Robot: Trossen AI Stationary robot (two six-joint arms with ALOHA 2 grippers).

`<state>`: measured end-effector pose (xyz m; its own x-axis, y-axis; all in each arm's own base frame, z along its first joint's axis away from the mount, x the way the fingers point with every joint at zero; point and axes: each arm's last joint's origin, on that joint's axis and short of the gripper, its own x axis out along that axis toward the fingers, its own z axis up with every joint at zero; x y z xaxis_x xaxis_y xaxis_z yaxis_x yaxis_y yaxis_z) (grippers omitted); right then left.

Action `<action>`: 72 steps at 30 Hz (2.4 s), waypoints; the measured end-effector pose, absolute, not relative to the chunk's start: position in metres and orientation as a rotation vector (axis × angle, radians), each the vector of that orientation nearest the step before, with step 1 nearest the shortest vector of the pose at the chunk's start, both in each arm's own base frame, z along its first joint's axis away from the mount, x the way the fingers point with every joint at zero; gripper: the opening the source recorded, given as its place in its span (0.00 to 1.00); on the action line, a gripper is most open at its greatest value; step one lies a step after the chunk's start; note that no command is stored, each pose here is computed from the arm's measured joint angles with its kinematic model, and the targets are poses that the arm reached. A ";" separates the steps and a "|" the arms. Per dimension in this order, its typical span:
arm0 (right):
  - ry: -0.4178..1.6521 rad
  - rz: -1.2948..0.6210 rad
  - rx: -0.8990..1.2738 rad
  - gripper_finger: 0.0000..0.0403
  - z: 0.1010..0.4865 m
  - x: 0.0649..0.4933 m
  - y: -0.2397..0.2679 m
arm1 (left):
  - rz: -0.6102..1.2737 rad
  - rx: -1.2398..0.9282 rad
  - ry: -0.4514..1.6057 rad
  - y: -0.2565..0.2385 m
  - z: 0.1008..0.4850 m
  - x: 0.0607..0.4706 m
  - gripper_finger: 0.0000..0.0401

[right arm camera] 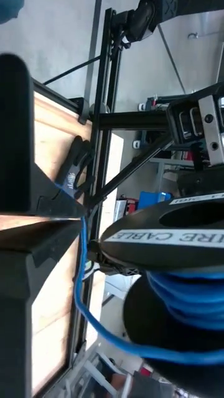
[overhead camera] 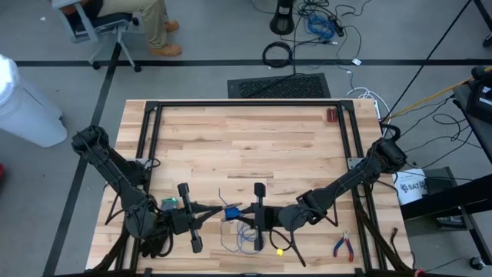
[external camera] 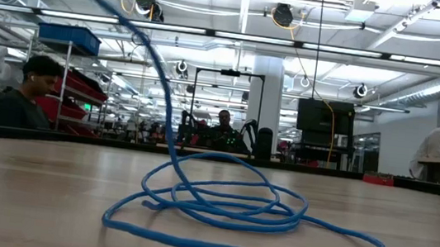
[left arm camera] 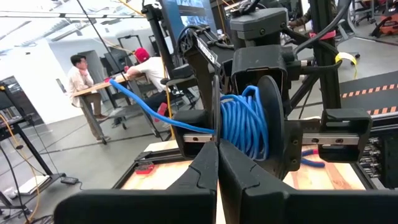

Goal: Coil cords
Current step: Uncoil the blue wire from the spool

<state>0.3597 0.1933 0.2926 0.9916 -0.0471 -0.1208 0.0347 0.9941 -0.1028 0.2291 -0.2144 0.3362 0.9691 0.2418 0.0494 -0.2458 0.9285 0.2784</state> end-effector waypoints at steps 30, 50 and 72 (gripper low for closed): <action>0.039 0.087 -0.030 0.35 0.269 0.360 0.179 | 0.245 0.289 -0.019 -0.216 0.337 0.228 0.00; 0.044 0.130 -0.001 0.01 0.269 0.364 0.171 | 0.246 0.288 -0.019 -0.216 0.337 0.228 0.00; 0.014 0.130 0.009 0.20 0.272 0.364 0.172 | 0.246 0.287 -0.019 -0.216 0.337 0.228 0.00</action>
